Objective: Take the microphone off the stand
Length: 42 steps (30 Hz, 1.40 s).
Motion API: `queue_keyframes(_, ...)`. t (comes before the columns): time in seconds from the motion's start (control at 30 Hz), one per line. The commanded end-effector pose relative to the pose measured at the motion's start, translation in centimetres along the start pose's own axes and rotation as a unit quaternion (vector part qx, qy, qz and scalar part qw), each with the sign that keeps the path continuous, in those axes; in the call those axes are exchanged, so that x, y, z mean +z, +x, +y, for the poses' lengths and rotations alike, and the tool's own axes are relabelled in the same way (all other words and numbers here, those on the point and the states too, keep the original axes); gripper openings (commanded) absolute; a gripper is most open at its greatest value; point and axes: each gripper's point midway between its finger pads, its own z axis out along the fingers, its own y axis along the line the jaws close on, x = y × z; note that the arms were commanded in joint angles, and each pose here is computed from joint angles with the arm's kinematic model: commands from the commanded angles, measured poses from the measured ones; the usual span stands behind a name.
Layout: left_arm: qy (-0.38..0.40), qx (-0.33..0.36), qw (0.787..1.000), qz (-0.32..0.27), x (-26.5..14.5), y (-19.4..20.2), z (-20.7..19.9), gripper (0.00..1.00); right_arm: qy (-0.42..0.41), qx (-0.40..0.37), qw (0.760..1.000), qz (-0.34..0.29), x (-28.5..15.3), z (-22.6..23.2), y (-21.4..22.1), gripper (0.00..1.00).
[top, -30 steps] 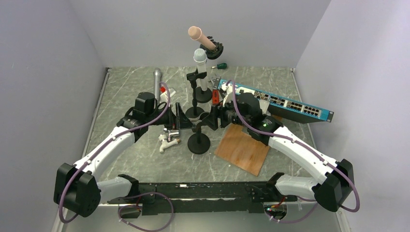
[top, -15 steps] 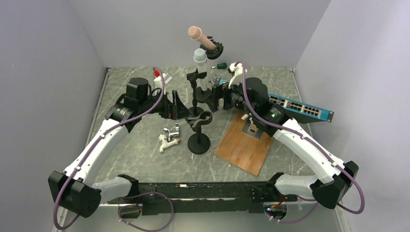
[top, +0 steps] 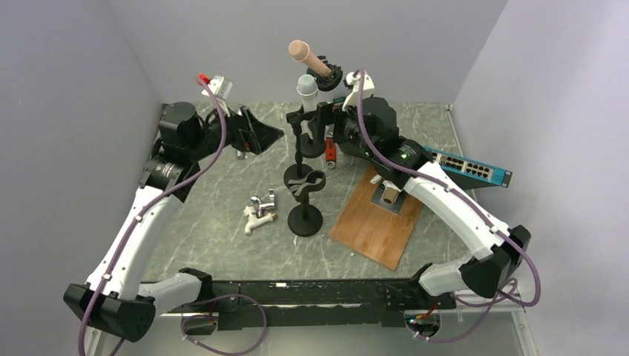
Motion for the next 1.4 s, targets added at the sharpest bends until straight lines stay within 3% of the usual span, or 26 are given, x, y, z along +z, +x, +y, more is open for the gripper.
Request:
queue_keyframes(0.0,-0.029,0.054,0.991,-0.123,-0.9,-4.8,0.3,0.99,-0.015,-0.011,0.999,-0.048,1.0,0.8,-3.0,1.0)
queue_keyframes(0.33,-0.114,0.105,0.975,-0.159,-3.6,-3.0,3.6,0.99,-0.01,-0.025,0.997,-0.066,3.8,1.0,-3.6,1.0)
queue_keyframes(0.6,-0.118,0.155,0.971,-0.135,-3.6,-2.2,3.4,0.99,-0.008,-0.045,0.994,-0.104,6.1,1.2,-4.8,0.99)
queue_keyframes(0.87,-0.122,0.169,0.97,-0.122,-2.9,-1.3,3.5,0.99,-0.02,-0.055,0.988,-0.141,7.8,1.8,-4.9,0.87)
queue_keyframes(1.07,-0.102,0.165,0.975,-0.108,-2.2,-0.7,3.0,0.99,-0.009,-0.089,0.987,-0.131,9.5,1.8,-4.0,0.8)
queue_keyframes(1.23,-0.091,0.16,0.978,-0.102,-1.7,-0.2,2.9,0.99,-0.002,-0.099,0.985,-0.139,9.3,2.1,-3.7,0.62)
queue_keyframes(1.37,-0.105,0.146,0.978,-0.1,-1.5,0.0,3.7,1.0,0.008,-0.11,0.983,-0.144,8.7,1.8,-3.6,0.35)
